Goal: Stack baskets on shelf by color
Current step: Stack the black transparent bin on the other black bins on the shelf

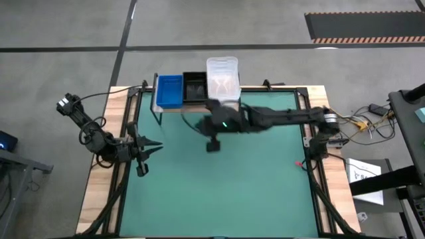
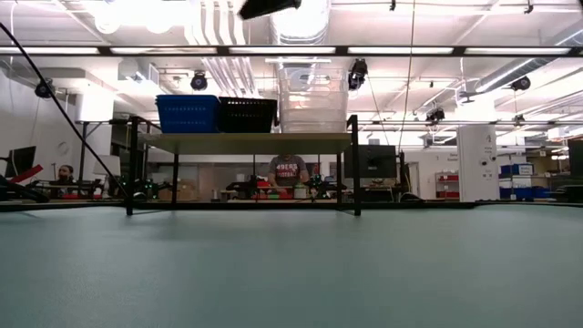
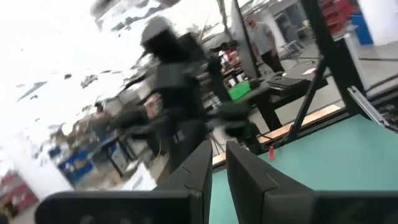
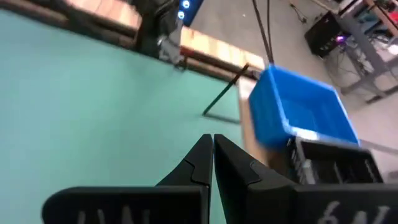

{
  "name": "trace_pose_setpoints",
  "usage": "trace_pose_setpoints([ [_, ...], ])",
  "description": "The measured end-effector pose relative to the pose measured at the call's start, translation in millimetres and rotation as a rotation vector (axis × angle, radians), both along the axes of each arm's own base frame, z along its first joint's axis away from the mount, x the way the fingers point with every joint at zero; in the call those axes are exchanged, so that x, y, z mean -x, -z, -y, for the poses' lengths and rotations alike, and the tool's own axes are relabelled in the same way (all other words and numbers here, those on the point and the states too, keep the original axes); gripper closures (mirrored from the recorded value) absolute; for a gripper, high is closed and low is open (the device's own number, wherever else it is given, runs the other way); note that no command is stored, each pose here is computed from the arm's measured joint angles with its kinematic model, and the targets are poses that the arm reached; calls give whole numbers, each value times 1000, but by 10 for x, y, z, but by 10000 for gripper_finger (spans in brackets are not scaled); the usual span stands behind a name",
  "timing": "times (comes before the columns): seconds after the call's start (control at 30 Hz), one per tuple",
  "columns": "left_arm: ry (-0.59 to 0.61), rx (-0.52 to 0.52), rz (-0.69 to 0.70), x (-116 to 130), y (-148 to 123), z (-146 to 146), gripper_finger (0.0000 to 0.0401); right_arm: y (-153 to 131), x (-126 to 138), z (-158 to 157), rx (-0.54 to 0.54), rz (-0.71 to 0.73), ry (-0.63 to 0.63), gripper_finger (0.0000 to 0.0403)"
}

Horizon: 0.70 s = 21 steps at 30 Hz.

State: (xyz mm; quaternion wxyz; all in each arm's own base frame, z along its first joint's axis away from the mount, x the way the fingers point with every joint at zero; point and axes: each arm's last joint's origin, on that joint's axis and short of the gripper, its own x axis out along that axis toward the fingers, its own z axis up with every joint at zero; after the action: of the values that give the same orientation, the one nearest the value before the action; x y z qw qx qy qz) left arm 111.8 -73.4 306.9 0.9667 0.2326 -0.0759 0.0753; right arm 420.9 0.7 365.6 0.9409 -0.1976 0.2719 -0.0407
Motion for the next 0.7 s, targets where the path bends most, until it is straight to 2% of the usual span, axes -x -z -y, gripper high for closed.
trace_pose_setpoints([
  [0.1,-48,79,-2,-10,6,-13,372,150,255,-265,7,-41,7,394],
  [0.23,-225,194,-15,-98,-7,-44,396,441,597,-614,-13,-90,-54,394],
  [0.37,-327,206,-30,-298,13,-99,400,576,918,-874,-45,-46,-132,394],
  [0.57,-320,248,-47,-690,48,-366,401,740,1274,-1034,-67,43,-215,394],
  [0.7,-322,312,-196,-953,-3,-726,401,771,1465,-1037,-90,119,-240,394],
])
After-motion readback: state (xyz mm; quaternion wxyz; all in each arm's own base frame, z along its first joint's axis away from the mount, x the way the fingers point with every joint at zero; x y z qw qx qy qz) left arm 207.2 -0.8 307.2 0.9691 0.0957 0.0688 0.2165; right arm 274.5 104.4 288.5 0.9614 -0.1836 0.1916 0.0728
